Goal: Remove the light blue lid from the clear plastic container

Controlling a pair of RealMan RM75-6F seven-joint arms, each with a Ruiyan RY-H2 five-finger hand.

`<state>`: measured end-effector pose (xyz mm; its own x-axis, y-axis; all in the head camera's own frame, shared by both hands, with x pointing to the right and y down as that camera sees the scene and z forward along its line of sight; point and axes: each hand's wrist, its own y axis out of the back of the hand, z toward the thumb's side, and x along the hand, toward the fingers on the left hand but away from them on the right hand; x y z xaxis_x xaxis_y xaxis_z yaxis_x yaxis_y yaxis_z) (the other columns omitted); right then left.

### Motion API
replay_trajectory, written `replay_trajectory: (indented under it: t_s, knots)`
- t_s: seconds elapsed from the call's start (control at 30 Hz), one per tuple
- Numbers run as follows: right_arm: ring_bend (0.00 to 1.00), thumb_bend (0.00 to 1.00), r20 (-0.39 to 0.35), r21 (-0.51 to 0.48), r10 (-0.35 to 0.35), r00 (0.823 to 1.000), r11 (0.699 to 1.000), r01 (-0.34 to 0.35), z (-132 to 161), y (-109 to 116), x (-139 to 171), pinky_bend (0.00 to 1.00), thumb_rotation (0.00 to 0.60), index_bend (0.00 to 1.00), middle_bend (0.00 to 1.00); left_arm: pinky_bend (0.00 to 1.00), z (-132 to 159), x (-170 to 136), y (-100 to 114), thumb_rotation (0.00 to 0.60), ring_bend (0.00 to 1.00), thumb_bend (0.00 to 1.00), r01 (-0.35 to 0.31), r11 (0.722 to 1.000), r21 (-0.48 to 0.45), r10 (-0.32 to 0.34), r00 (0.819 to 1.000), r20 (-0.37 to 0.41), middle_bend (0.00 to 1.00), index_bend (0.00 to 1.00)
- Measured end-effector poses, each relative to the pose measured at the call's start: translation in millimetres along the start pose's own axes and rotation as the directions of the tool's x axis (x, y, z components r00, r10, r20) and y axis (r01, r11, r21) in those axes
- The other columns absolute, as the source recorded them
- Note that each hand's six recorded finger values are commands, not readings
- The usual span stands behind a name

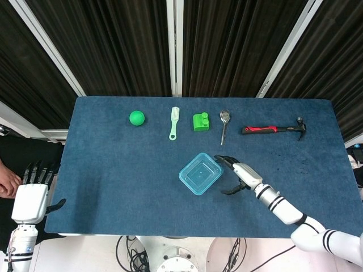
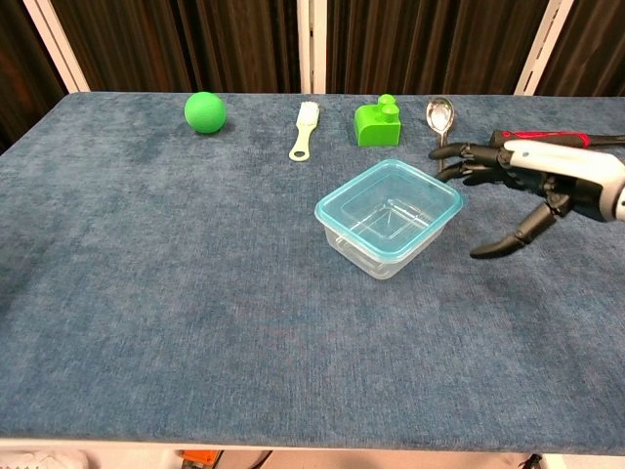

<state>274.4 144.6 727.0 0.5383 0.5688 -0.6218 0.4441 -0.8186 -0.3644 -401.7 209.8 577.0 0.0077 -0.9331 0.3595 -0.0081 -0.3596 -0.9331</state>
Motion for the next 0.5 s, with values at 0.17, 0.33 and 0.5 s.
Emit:
replay_trajectory:
  t_s: [0.17, 0.33, 0.5]
  knots:
    - [0.00, 0.05, -0.023, -0.022, 0.033, 0.999, 0.999, -0.034, 8, -18, 22, 0.00, 0.600, 0.00, 0.15, 0.02, 1, 1, 0, 0.600, 0.00, 0.00, 0.000, 1.000, 0.000, 0.000, 1.000, 0.008, 0.12, 0.15]
    - [0.00, 0.05, -0.086, -0.013, 0.077, 0.993, 0.997, -0.079, 27, -38, 40, 0.00, 0.600, 0.00, 0.15, 0.02, 4, 5, 0, 0.600, 0.00, 0.00, -0.002, 1.000, 0.000, 0.002, 1.000, 0.024, 0.12, 0.15]
    - [0.00, 0.05, -0.136, 0.021, 0.134, 0.982, 0.991, -0.132, 44, -53, 41, 0.00, 0.600, 0.00, 0.15, 0.02, 7, 6, 0, 0.600, 0.00, 0.00, -0.003, 1.000, 0.000, 0.003, 0.999, 0.037, 0.12, 0.15]
